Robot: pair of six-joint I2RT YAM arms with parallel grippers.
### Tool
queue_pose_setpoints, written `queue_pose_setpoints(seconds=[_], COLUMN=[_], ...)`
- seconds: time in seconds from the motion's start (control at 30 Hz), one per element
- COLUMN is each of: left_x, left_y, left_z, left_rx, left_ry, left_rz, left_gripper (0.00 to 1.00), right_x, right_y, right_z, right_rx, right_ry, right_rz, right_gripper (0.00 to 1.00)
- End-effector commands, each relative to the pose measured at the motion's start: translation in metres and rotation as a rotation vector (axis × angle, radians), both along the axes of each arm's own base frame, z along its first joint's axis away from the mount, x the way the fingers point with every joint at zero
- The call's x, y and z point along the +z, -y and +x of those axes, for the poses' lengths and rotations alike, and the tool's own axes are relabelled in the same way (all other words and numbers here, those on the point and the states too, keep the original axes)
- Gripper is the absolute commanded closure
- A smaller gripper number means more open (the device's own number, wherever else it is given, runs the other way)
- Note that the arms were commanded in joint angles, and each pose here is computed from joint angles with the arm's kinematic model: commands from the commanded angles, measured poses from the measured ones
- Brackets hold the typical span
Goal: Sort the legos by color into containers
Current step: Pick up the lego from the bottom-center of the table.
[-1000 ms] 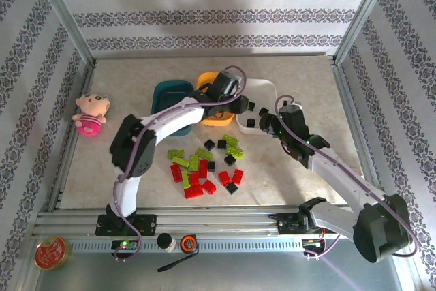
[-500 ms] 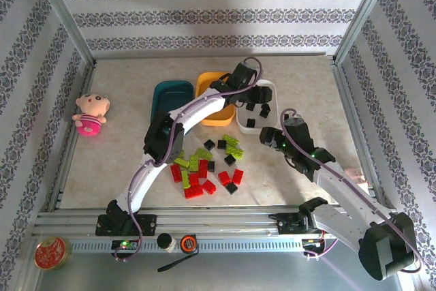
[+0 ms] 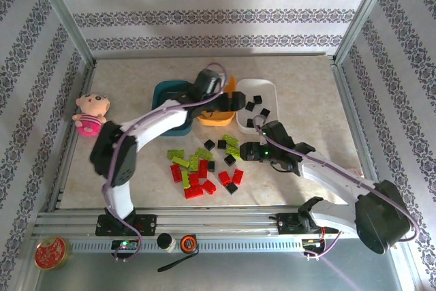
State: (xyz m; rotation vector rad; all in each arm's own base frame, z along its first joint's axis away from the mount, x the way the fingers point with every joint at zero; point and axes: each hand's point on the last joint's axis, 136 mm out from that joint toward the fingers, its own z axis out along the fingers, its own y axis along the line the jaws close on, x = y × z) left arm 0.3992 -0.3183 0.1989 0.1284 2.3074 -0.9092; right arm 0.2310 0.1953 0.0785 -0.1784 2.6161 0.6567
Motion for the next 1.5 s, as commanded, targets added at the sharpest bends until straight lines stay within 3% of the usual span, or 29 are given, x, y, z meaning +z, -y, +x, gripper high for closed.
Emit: queue_pose_setpoints(seconds=[0.0, 0.2, 0.37, 0.5, 0.97, 1.27, 1.47], left_x=[0.008, -0.016, -0.018, -0.014, -0.015, -0.015, -0.019], left_y=[-0.034, -0.117, -0.174, -0.2, -0.213, -0.216, -0.224], left_z=[-0.016, -0.077, -0.114, -0.133, -0.139, -0.14, -0.142], left_rx=[0.079, 0.227, 0.374, 0.45, 0.482, 0.495, 0.52], left_ry=[0.072, 0.087, 0.136, 0.193, 0.212, 0.216, 0.207], left_rz=[0.02, 0.18, 0.232, 0.207, 0.223, 0.235, 0.264], left_gripper=[0.15, 0.0, 0.01, 0.0, 0.01, 0.01, 0.01], right_x=[0.006, 0.001, -0.016, -0.022, -0.045, -0.035, 0.022], right_y=[-0.03, -0.062, -0.072, -0.079, -0.079, -0.083, -0.089], right_z=[-0.021, -0.053, -0.06, -0.06, -0.062, -0.056, -0.025], right_rx=[0.17, 0.332, 0.354, 0.37, 0.399, 0.397, 0.353], right_ry=[-0.015, -0.045, -0.075, -0.068, -0.084, -0.039, 0.085], right_rz=[0.008, -0.055, -0.137, -0.181, -0.341, -0.329, -0.207], right_gripper=[0.27, 0.31, 0.4, 0.42, 0.43, 0.66, 0.73])
